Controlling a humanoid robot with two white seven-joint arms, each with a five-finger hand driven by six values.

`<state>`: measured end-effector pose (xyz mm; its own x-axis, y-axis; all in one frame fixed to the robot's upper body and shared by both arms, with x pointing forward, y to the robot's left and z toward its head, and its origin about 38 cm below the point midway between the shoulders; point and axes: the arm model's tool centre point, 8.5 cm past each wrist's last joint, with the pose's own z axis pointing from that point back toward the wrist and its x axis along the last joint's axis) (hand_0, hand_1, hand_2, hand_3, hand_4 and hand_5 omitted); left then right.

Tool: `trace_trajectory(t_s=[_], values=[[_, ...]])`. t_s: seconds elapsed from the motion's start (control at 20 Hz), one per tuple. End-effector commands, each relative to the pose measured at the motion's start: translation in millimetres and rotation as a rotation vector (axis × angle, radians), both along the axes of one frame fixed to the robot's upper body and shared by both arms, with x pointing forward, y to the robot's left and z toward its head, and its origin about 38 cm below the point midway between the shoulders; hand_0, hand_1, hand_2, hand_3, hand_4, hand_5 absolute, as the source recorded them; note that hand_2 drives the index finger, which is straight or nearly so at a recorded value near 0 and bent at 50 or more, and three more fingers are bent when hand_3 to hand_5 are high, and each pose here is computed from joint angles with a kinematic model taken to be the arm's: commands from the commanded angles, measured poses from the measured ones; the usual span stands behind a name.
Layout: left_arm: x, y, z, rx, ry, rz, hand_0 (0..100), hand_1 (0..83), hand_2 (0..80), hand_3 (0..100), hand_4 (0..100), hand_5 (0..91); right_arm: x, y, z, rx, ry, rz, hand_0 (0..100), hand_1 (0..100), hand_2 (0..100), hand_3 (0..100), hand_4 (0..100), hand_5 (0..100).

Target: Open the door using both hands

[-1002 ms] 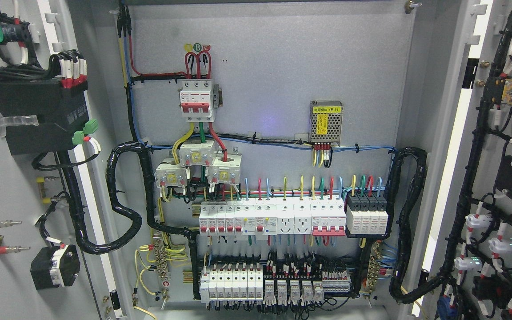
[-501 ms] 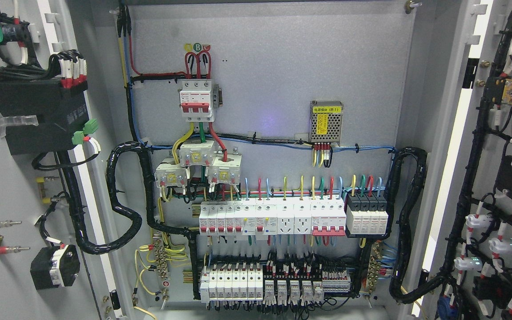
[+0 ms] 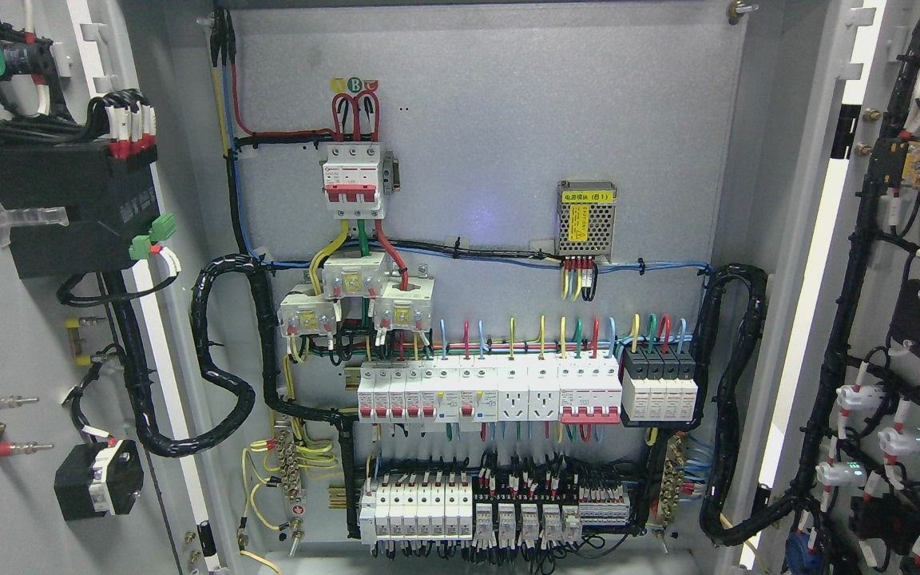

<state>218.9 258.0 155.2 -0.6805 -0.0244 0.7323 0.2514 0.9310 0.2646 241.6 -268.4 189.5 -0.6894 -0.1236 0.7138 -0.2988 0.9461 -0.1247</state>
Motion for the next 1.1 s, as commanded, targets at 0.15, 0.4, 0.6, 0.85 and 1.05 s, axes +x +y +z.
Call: trace_trajectory(t_s=[0.15, 0.4, 0.6, 0.85, 1.05], values=[[-2, 13, 28, -0.056, -0.224, 0.003, 0, 0.0, 0.0, 0, 4, 0.0, 0, -18.1, 13, -0.057, -0.016, 0.008, 0, 0, 0, 0, 0, 0], [-5, 16, 31, -0.066, -0.257, 0.002, 0, 0.0, 0.0, 0, 4, 0.0, -1, -25.6, 13, -0.033, 0.006, 0.028, 0, 0, 0, 0, 0, 0], [-5, 21, 32, -0.078, -0.258, -0.005, 0, 0.0, 0.0, 0, 4, 0.0, 0, -36.5, 15, -0.035, 0.011, 0.015, 0, 0, 0, 0, 0, 0], [-10, 28, 35, -0.102, -0.291, -0.014, 0, 0.0, 0.0, 0, 4, 0.0, 0, -45.0, 10, -0.013, 0.039, 0.009, 0, 0, 0, 0, 0, 0], [-15, 30, 35, -0.115, -0.320, -0.012, 0, 0.0, 0.0, 0, 4, 0.0, 1, -46.6, 9, -0.033, 0.043, 0.016, 0, 0, 0, 0, 0, 0]])
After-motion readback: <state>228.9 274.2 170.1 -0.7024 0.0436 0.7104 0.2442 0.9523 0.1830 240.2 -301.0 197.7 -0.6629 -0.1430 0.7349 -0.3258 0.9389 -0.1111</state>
